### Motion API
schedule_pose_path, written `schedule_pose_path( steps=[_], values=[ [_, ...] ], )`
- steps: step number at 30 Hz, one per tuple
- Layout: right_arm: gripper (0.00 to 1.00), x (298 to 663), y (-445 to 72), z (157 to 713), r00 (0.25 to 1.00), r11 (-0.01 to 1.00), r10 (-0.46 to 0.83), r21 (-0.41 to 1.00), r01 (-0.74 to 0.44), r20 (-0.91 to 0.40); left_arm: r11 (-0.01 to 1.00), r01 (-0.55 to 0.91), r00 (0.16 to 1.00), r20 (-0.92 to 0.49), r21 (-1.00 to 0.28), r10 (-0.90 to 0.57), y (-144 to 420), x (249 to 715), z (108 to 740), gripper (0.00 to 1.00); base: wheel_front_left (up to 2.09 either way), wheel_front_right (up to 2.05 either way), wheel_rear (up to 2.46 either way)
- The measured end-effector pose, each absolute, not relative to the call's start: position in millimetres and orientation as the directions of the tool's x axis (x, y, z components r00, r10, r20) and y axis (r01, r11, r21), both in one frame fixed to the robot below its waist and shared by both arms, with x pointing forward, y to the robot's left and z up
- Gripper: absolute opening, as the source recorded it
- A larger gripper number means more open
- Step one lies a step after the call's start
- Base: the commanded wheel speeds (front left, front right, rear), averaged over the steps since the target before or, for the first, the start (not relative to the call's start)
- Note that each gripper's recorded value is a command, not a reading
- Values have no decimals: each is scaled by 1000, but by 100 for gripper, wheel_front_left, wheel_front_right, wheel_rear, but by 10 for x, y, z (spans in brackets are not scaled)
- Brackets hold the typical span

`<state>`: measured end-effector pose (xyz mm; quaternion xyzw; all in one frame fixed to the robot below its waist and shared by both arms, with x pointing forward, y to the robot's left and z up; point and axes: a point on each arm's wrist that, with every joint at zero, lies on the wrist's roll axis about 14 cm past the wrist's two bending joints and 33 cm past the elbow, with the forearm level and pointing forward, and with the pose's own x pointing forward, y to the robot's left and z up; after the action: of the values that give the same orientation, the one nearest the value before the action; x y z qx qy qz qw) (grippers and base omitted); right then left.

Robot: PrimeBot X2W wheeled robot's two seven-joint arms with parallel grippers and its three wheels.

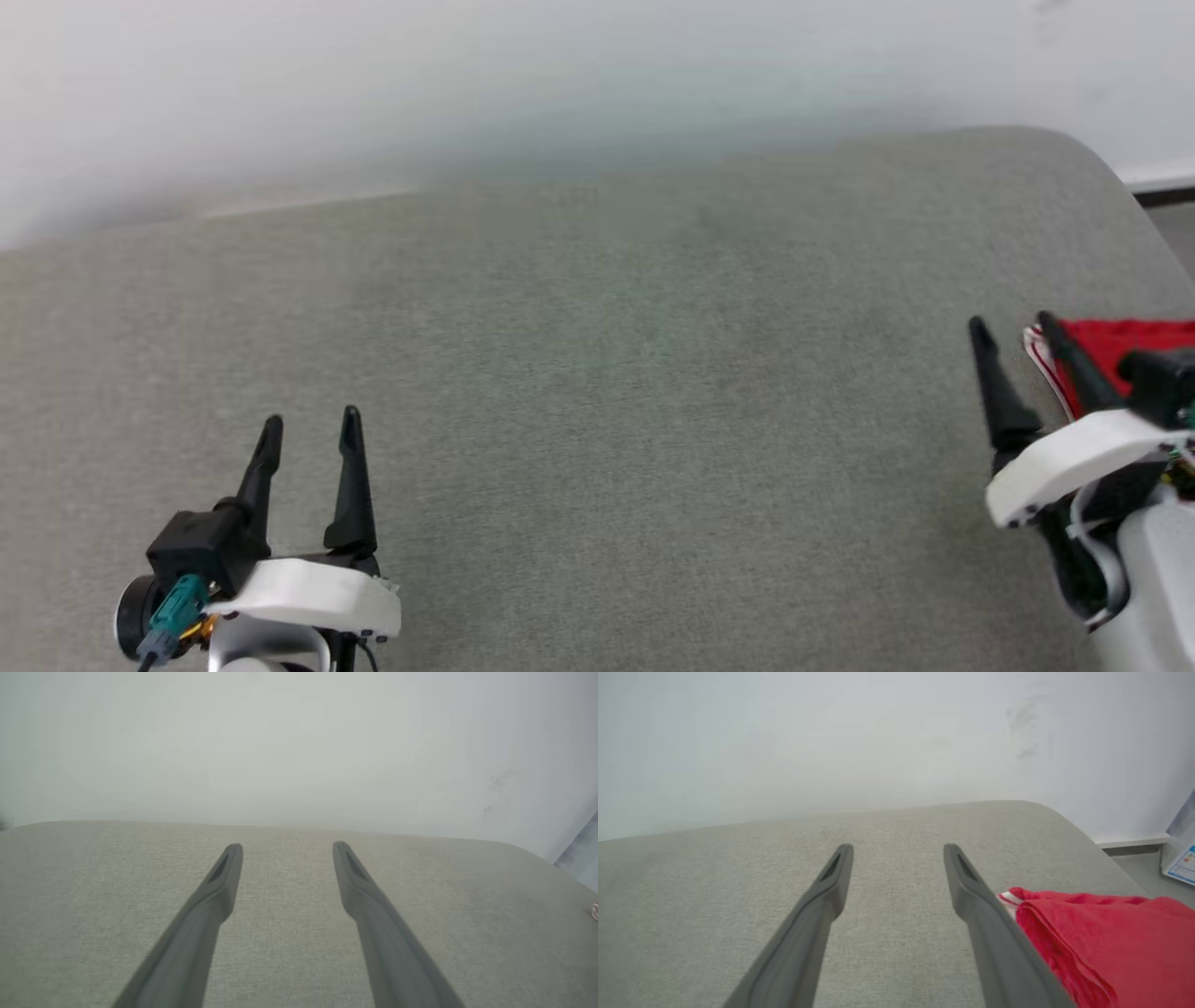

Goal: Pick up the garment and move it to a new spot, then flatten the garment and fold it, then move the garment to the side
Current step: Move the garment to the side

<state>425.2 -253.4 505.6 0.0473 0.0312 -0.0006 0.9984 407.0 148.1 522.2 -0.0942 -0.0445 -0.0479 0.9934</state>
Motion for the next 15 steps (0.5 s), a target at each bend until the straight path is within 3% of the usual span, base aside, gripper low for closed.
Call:
schedule_pose_path(
  steps=[7, 15],
  values=[
    [100, 4078, -1967, 5230, 993, 986, 119, 124, -116, -13, 986, 0, 993, 119, -167, 21, 1860, 3814, 5308, 100, 0, 0, 0],
    [100, 3676, -1841, 5311, 993, 986, 119, 118, -115, -25, 988, 8, 994, 107, -152, 9, 1851, 3589, 5260, 100, 0, 0, 0]
  ],
)
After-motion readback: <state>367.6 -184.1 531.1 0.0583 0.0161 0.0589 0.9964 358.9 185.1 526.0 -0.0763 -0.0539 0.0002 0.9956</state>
